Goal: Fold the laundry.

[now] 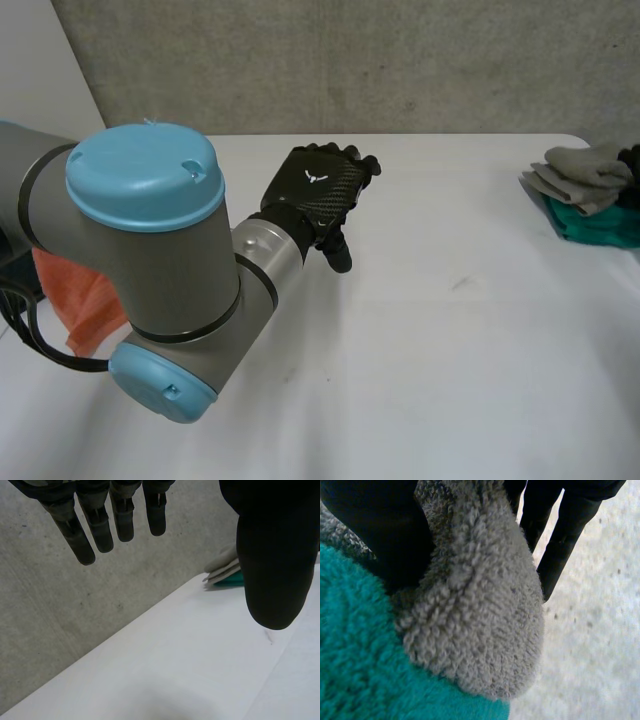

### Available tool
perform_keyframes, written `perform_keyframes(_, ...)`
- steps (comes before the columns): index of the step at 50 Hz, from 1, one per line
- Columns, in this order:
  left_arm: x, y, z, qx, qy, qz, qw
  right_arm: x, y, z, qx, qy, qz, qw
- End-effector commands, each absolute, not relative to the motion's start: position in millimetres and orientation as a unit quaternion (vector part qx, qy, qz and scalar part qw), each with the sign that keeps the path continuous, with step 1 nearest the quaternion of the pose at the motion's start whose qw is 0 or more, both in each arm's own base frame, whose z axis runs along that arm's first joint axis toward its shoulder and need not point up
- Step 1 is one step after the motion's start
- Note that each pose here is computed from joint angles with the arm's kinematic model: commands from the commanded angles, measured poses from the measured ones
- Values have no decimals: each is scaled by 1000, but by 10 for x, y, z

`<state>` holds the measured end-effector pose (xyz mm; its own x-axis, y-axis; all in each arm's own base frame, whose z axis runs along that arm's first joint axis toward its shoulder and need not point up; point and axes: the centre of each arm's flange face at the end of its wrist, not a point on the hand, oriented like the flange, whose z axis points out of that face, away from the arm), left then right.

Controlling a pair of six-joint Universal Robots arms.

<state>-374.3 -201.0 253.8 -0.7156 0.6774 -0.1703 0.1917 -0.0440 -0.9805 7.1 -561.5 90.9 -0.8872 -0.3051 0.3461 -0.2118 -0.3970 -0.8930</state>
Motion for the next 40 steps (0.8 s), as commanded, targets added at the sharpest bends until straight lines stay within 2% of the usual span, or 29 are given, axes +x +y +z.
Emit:
perform_keyframes(1,-3766,-1962,2521,-331,-665,641,192,-167,-5508,789,-227,572,-788,7)
perform_keyframes(7,-3780,-1903,2572,-334,-659,644,198,-261,-5418,940,-225,578,-785,-3)
perform_keyframes(20,-3827,-1752,2666,-345,-645,647,216,-208,-5244,1247,-199,613,-764,6)
perform_keyframes(24,-3828,-1681,2729,-352,-635,647,233,-330,-5165,1362,-174,645,-744,-14)
perform_keyframes(28,-3850,-1581,2791,-363,-618,648,255,-738,-5027,1594,-140,675,-717,-99)
perform_keyframes(29,-3846,-1568,2799,-365,-616,648,258,-906,-4968,1724,-124,682,-705,-147)
perform_keyframes(33,-3832,-1463,2890,-377,-595,653,280,-1120,-4851,2047,-112,682,-677,-253)
perform_keyframes(36,-3811,-1400,2981,-381,-572,663,297,-1178,-4817,2351,-100,656,-680,-310)
perform_keyframes(40,-3779,-1365,3090,-379,-545,681,309,-1092,-4773,2666,-81,622,-707,-326)
